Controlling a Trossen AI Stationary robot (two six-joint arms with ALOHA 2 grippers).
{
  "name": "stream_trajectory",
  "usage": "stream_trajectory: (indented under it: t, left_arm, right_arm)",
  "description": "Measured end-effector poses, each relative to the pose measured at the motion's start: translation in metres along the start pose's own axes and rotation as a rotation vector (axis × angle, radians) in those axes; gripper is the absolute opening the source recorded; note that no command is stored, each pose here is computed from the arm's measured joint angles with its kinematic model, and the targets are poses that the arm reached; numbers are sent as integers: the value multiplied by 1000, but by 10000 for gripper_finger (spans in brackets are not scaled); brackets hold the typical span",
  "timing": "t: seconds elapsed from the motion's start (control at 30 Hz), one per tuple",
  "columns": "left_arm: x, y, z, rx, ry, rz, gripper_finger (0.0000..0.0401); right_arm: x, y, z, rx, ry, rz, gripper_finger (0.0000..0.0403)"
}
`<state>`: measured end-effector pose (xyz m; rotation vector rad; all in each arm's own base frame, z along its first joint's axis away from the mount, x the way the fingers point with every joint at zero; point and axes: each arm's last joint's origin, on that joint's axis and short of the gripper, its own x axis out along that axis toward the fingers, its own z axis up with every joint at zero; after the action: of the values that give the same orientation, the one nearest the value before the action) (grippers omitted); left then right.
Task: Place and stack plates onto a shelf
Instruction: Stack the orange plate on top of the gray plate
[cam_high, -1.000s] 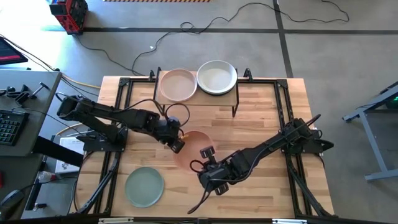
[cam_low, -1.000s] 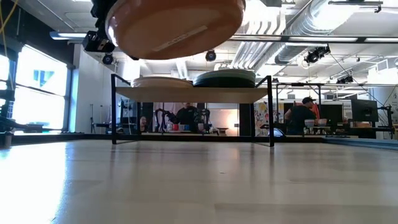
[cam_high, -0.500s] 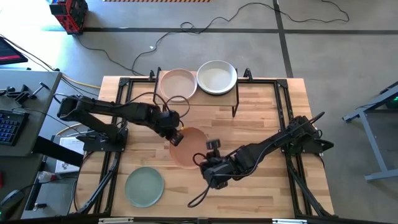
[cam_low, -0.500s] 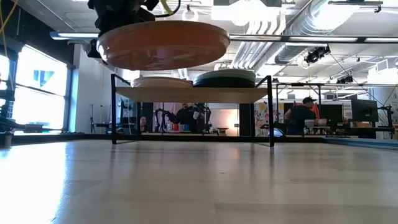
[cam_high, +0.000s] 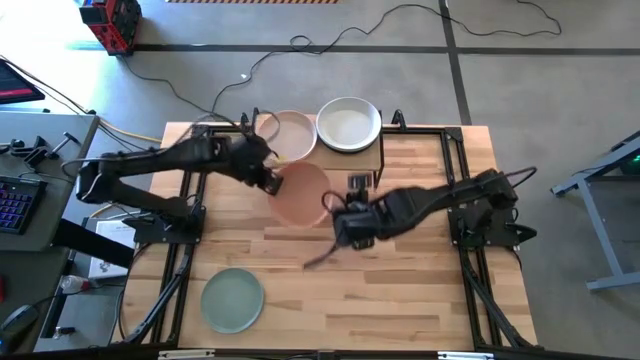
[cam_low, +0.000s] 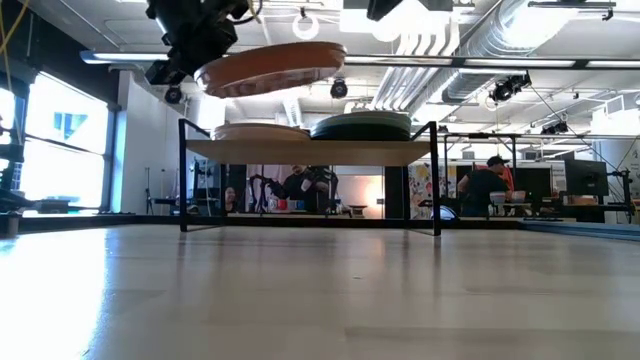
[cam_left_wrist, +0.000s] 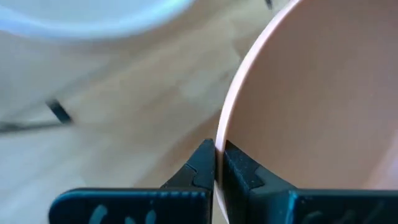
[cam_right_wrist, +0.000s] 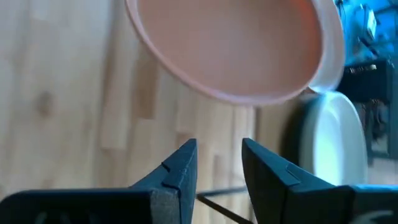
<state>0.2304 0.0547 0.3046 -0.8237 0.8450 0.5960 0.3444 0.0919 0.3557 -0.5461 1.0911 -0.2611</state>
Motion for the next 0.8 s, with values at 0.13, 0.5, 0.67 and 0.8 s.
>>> stream_trajectory:
  t: [0.13,0.5,0.67,0.8]
  left_arm:
    - [-18,19,13,-37,-114,25,3]
    - [-57,58,45,-129,-425,41,3]
    - [-64,65,57,-137,-514,12,3]
    - [-65,78,62,-185,-520,60,3]
  right_arm:
    - [11,-26,-7,-4,65,-21,110]
    - [48,-88,-26,-10,206,-52,110]
    - [62,-114,-38,25,239,3,110]
    - [73,-133,-48,105,241,94,110]
